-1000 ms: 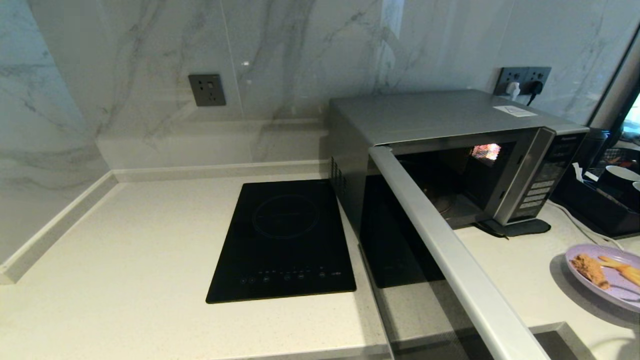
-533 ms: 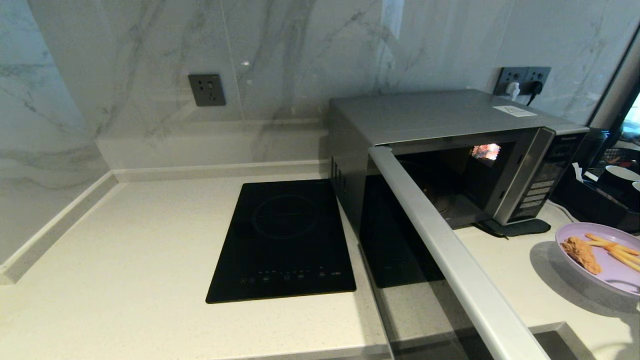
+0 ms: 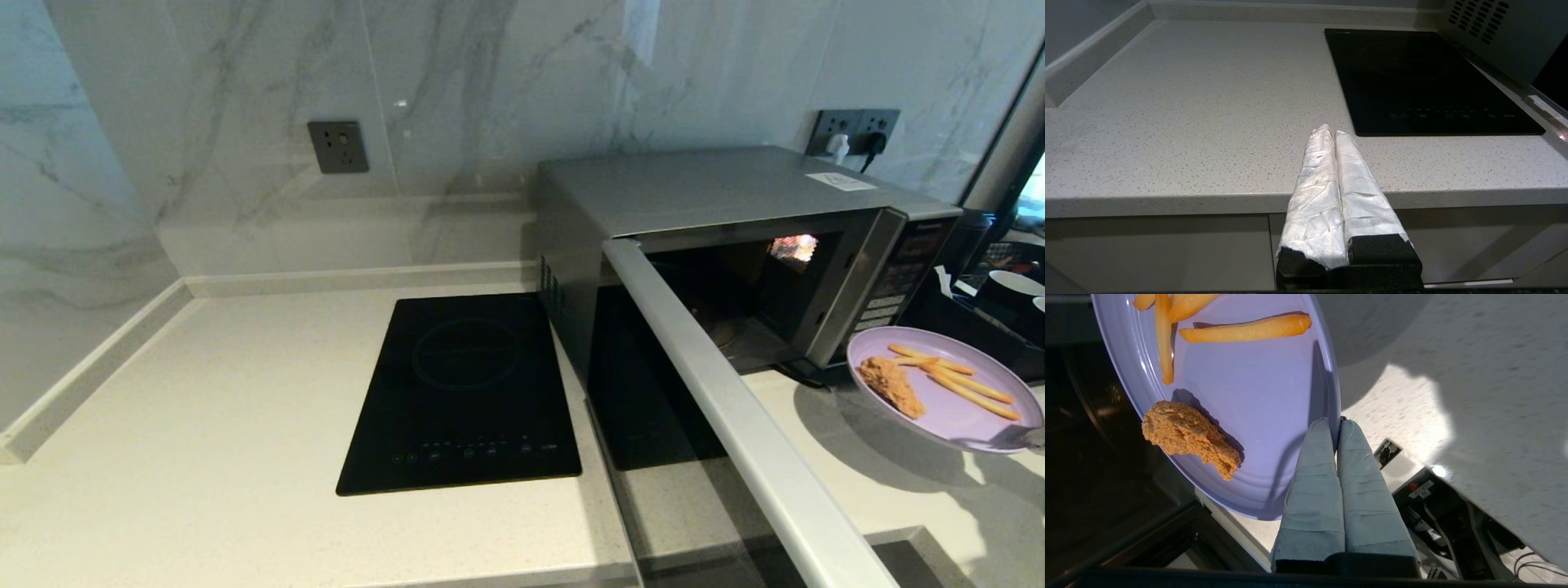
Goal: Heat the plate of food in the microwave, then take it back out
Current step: Put the plate in the microwave oven
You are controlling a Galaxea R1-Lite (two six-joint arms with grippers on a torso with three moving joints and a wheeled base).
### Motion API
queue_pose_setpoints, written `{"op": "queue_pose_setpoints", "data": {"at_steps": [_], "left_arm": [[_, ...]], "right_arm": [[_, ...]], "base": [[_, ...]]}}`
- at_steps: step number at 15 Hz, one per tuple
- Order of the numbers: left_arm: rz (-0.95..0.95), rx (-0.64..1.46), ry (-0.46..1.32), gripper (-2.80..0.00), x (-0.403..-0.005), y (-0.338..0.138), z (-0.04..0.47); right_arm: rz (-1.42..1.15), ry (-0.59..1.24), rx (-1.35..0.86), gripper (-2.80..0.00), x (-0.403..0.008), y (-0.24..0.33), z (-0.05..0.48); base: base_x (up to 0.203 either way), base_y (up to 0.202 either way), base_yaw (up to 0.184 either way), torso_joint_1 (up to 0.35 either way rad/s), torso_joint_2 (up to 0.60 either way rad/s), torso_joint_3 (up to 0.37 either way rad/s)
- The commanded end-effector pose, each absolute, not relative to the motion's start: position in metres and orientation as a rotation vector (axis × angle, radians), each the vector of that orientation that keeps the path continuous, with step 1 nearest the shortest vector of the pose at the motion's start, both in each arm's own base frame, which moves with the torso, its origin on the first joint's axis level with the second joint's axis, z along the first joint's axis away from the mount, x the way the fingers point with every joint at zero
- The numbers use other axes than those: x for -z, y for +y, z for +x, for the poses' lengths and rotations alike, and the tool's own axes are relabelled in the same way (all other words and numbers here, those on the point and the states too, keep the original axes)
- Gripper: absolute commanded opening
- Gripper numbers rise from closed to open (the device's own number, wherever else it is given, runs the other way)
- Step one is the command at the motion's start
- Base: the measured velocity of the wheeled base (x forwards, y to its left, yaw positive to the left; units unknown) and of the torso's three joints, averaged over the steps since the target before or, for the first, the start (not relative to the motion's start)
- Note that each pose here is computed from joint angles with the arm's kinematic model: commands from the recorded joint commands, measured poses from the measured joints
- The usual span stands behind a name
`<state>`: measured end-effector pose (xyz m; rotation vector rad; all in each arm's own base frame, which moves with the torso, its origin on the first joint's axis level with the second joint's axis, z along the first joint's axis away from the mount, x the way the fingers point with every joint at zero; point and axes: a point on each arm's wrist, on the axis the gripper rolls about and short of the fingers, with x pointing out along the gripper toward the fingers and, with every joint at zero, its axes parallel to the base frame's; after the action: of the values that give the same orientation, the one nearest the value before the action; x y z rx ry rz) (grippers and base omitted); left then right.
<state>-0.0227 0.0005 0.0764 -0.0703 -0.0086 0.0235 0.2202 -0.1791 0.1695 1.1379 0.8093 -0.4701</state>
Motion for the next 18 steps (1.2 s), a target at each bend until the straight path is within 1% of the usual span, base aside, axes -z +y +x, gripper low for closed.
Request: {"op": "queue_pose_setpoints", "data": {"at_steps": [1, 9, 13, 18], "left_arm": [[-0.071, -0.024, -0.009, -2.80, -0.076, 0.000, -0.023], [-0.071, -0.024, -0.009, -2.80, -0.076, 0.000, -0.023], [-0.071, -0.024, -0.009, -2.80, -0.076, 0.000, -0.023], [-0.072, -0.024, -0.009, -2.80, -0.076, 0.000, -0.023]], "right_arm": [[1.119, 0.815, 0.424, -2.80, -0.177, -0.165, 0.227], [1.091, 0.850, 0.293, -2.80, -0.195, -0.116, 0.260], [1.057, 0.892, 0.277, -2.80, -0.194, -0.089, 0.277], [1.009, 0.873, 0.301, -2.80, -0.204, -0.053, 0.309]], "base": [[0.000, 0.000, 0.000, 0.000, 0.00, 0.000], [0.000, 0.000, 0.000, 0.000, 0.00, 0.000], [0.000, 0.000, 0.000, 0.000, 0.00, 0.000], [0.000, 0.000, 0.000, 0.000, 0.00, 0.000]]}}
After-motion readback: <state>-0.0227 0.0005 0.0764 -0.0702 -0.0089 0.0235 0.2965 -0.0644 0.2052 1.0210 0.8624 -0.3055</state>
